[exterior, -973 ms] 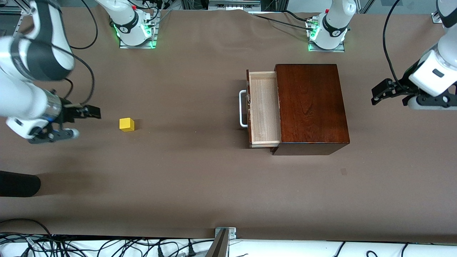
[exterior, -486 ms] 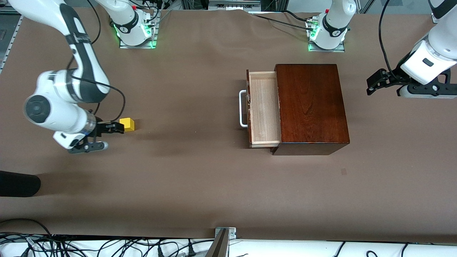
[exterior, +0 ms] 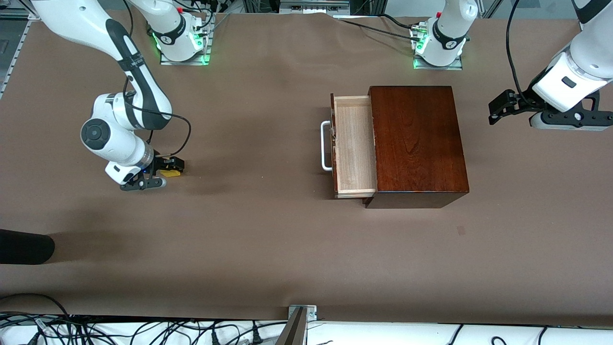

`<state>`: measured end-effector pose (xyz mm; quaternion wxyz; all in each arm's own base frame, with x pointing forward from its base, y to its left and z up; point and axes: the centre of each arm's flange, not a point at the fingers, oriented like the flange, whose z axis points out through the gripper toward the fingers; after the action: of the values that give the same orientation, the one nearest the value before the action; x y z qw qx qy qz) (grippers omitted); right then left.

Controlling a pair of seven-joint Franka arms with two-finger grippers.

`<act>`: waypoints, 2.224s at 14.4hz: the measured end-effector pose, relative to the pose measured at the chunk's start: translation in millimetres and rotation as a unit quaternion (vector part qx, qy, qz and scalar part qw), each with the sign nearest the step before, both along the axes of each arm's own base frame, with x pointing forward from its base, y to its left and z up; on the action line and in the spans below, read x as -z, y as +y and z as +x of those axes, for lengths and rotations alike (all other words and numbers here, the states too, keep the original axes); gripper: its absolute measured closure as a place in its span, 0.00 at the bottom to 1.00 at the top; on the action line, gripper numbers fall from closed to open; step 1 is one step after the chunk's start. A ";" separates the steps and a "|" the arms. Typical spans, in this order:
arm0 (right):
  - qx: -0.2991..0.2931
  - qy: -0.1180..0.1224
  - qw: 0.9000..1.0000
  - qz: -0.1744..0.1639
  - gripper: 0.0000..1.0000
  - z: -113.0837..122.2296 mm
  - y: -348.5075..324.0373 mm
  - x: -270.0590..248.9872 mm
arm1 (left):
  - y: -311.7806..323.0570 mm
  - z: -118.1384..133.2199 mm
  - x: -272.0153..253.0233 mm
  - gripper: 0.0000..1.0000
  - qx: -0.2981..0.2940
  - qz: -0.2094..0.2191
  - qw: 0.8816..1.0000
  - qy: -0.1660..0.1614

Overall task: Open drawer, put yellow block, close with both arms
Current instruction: 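Lower the right gripper and grasp the yellow cube, then lift the yellow cube with the right gripper and carry it over the drawer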

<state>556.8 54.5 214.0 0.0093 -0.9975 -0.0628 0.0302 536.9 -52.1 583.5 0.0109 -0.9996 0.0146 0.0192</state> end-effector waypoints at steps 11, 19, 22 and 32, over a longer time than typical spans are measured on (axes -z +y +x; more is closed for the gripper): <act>0.000 0.015 1.000 -0.002 0.45 -15.6 -0.9 13.7 | -1.7 -0.2 -1.0 0.00 0.003 0.000 1.000 0.000; -0.098 0.035 0.994 0.017 0.45 44.1 108.7 -149.7 | -8.8 -0.3 -6.9 0.00 0.010 0.000 1.000 -0.006; -0.160 0.018 0.987 0.021 0.45 34.9 186.4 -193.3 | -11.3 -1.7 -7.0 0.00 0.012 0.000 1.000 -0.001; -0.430 -0.036 0.902 0.007 0.45 -87.0 477.5 -233.9 | -11.7 -2.1 -9.4 0.00 0.013 0.000 1.000 -0.001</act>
<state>469.8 532.0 447.9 -0.0003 -0.8740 -0.4858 -0.0053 534.8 -63.8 592.8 0.0115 -0.9994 0.0274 0.0178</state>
